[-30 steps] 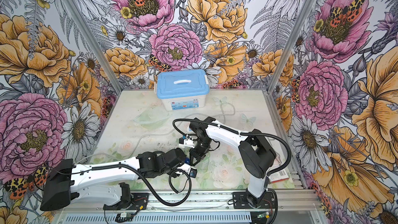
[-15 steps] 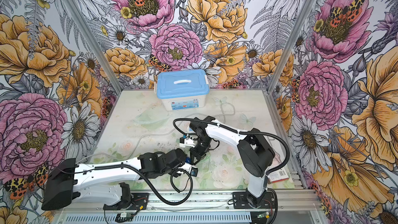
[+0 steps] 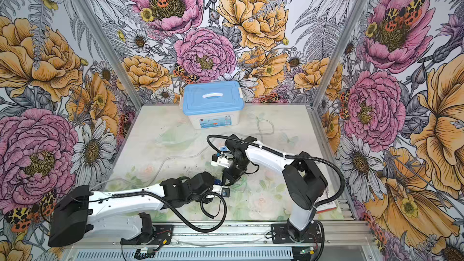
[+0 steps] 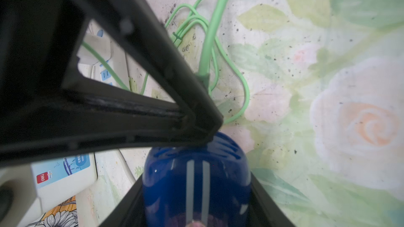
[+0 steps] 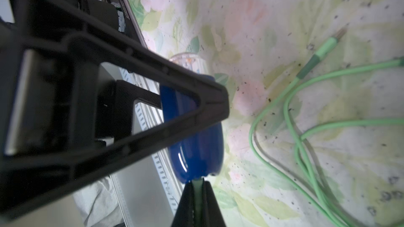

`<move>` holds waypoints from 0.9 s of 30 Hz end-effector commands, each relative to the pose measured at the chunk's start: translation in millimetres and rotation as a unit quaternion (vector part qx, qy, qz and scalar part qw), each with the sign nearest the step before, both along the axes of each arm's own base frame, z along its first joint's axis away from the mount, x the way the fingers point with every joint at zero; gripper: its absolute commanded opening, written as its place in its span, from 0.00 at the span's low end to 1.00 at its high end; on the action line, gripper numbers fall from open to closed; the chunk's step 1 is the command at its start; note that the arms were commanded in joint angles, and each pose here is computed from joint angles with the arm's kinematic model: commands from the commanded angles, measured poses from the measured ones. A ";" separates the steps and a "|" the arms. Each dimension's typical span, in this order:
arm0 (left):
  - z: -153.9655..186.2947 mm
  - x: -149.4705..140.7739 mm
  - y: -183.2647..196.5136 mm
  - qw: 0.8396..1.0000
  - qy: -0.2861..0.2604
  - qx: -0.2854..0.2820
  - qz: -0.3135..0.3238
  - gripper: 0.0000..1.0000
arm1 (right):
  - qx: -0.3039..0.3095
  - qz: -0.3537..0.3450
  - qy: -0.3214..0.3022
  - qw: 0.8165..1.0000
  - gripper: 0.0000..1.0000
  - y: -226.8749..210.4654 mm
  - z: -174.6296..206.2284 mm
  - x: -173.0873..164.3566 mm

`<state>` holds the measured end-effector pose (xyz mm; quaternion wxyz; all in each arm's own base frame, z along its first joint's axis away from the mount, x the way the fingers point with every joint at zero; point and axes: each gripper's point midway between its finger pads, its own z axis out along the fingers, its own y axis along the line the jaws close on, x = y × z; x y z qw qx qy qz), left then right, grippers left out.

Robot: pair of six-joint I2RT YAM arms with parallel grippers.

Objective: Charge the electric shaver
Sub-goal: Insert the charging cable into the electric shaver, then place the electric shaver at the center of the board.

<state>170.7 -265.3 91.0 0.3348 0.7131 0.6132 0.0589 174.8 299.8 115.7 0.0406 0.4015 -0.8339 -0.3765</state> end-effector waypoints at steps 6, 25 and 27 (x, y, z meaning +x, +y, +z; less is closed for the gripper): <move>34.2 -29.1 -45.2 0.983 0.073 -0.162 -0.036 0.00 | 0.123 -0.067 -0.158 0.978 0.21 8.5 52.3 57.1; -42.4 13.9 16.9 0.986 0.147 0.041 0.071 0.00 | 0.068 -0.256 -0.293 0.919 0.30 -83.2 87.9 93.7; -51.4 18.1 20.2 0.984 0.147 0.061 0.077 0.00 | 0.077 -0.261 -0.301 0.914 0.30 -85.2 97.0 91.7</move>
